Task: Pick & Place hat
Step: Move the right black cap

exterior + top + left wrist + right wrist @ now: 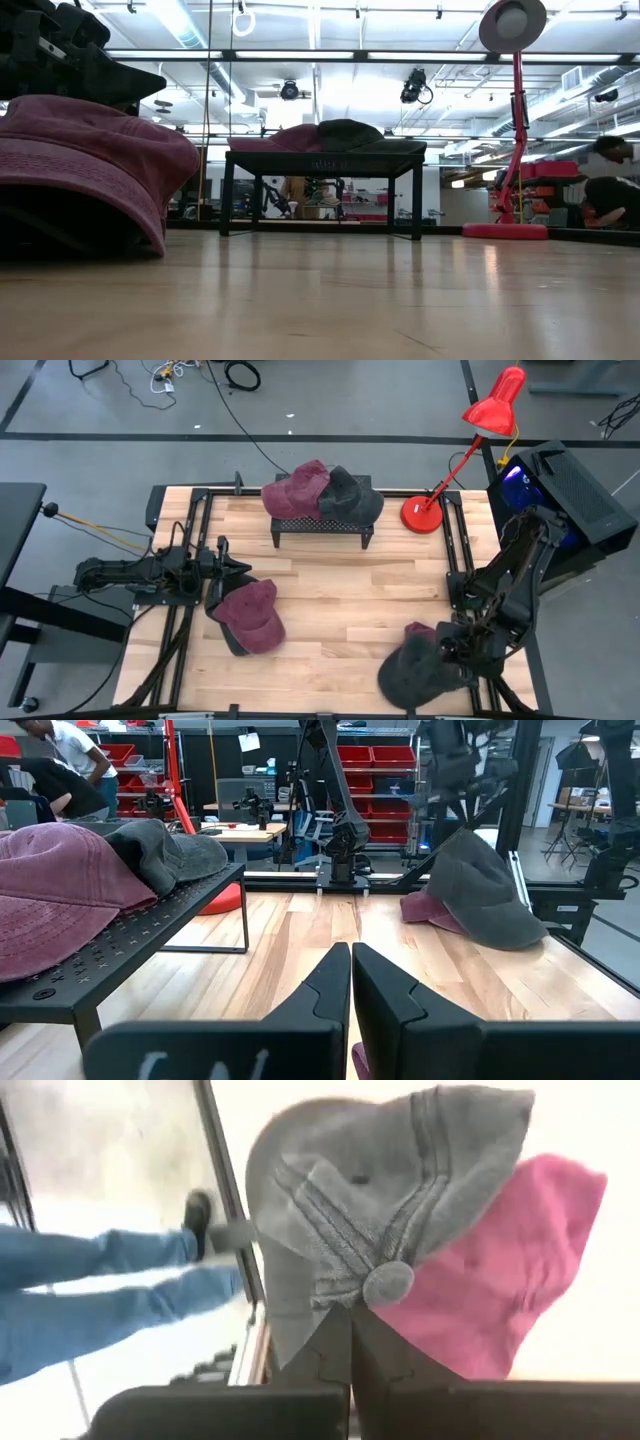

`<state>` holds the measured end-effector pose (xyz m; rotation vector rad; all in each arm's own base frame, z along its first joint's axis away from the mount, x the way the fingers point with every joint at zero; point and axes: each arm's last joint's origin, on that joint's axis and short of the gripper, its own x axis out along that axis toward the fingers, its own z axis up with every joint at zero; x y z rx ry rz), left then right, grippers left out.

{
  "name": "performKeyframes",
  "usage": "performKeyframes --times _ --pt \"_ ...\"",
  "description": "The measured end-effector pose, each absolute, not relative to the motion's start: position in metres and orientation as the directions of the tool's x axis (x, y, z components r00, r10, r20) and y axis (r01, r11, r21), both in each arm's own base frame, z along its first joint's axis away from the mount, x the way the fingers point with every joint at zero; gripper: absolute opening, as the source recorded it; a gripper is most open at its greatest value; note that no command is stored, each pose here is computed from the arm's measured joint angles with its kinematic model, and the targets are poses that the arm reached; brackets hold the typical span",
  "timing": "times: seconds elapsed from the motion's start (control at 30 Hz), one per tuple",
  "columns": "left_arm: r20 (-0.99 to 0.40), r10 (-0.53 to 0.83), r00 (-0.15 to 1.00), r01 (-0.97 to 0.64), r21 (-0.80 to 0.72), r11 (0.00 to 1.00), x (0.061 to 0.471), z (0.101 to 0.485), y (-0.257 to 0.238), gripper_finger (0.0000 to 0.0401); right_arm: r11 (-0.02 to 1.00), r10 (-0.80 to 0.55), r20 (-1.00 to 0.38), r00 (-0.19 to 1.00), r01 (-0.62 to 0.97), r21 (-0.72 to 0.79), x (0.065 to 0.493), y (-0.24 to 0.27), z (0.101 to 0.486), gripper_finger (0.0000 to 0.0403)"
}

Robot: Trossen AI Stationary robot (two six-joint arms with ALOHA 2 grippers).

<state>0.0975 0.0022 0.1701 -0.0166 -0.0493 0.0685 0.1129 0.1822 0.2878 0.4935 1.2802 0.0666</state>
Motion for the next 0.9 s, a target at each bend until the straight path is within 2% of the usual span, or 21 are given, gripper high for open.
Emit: performKeyframes --times 0.53,0.73,0.9 --pt "0.049 0.069 0.996 -0.068 -0.018 0.998 0.097 0.170 0.002 0.0021 0.944 0.222 -0.796 0.563 0.079 0.319 0.142 0.165 0.338 0.0000" --pt "0.049 0.069 0.996 -0.068 -0.018 0.998 0.097 0.170 0.002 0.0021 0.947 0.212 -0.791 0.573 0.080 0.312 0.147 0.160 0.341 0.0000" --pt "0.049 0.069 0.996 -0.068 -0.018 0.998 0.097 0.170 0.002 0.0021 0.921 0.219 -0.814 0.538 0.160 0.354 0.146 0.161 0.333 0.0005"
